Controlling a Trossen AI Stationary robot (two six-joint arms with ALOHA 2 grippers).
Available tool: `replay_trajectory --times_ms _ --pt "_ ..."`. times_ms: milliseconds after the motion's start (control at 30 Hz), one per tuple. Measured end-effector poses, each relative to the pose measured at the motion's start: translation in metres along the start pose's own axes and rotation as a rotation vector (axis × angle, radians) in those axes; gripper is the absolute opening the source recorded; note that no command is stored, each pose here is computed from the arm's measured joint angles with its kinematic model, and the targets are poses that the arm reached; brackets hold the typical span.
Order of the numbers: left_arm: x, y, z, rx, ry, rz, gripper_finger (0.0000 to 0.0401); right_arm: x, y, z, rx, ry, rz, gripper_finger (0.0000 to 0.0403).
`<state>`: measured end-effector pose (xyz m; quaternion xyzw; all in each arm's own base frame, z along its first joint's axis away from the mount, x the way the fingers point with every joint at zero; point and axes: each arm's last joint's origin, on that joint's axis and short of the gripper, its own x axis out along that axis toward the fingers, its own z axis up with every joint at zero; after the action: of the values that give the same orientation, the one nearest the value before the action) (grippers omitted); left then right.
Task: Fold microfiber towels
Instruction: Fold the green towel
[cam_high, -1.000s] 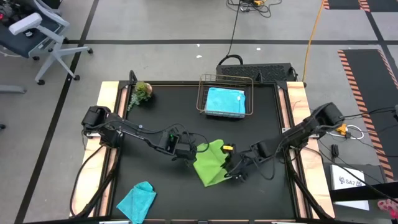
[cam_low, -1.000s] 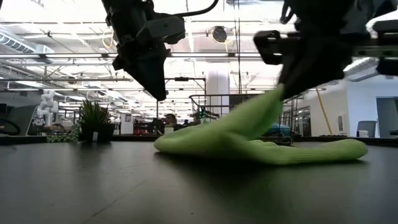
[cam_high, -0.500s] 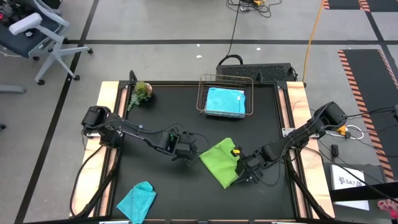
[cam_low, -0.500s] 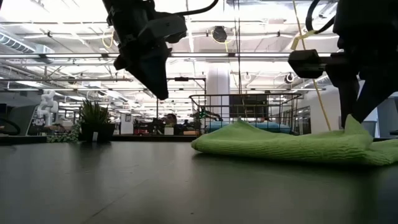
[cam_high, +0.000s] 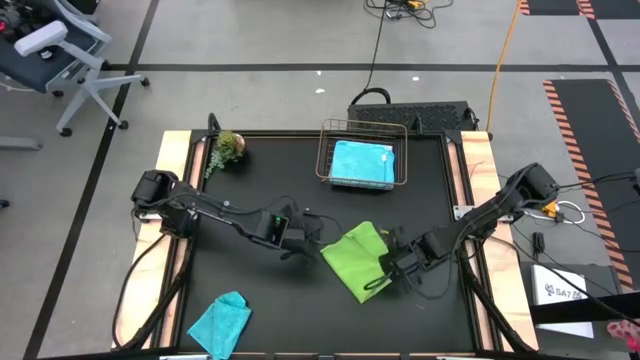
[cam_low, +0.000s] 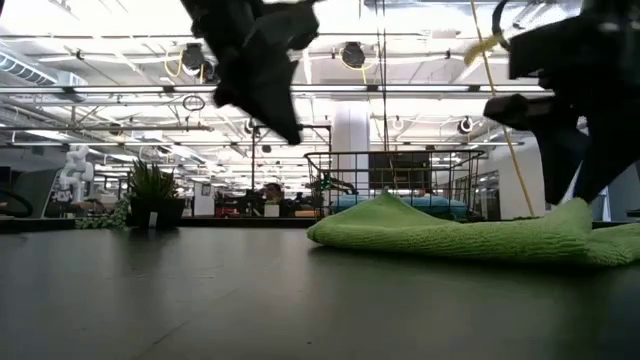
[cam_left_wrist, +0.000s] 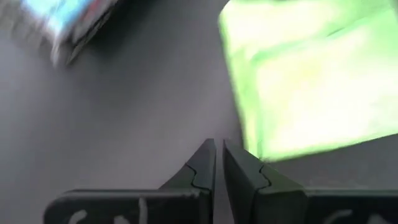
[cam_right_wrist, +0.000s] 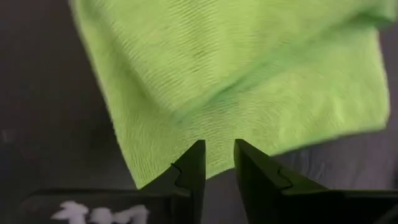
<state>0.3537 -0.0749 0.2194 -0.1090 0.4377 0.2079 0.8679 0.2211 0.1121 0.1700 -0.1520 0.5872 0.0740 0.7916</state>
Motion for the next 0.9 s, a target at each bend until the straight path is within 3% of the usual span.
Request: replay_trajectory --times_ms 167,367,500,733,900 --pt "0.009 -0.001 0.017 0.186 -0.108 -0.083 0.0033 -0.014 -0.004 0.006 0.297 -0.032 -0.010 0.0074" --pt "0.048 0.000 0.014 0.377 -0.026 -0.226 0.0006 -0.029 -0.009 0.011 0.668 -0.154 -0.022 0.0036" --pt "0.061 -0.008 0.012 0.451 -0.048 -0.308 0.0004 -0.042 -0.014 0.009 0.854 -0.255 -0.083 0.0005" --pt "0.057 -0.023 0.013 0.556 -0.141 -0.394 0.0002 -0.059 -0.025 0.001 1.011 -0.436 -0.285 0.0001" --pt "0.080 -0.025 0.003 0.582 -0.105 -0.383 0.0002 -0.069 -0.033 0.001 1.071 -0.598 -0.439 0.0001"
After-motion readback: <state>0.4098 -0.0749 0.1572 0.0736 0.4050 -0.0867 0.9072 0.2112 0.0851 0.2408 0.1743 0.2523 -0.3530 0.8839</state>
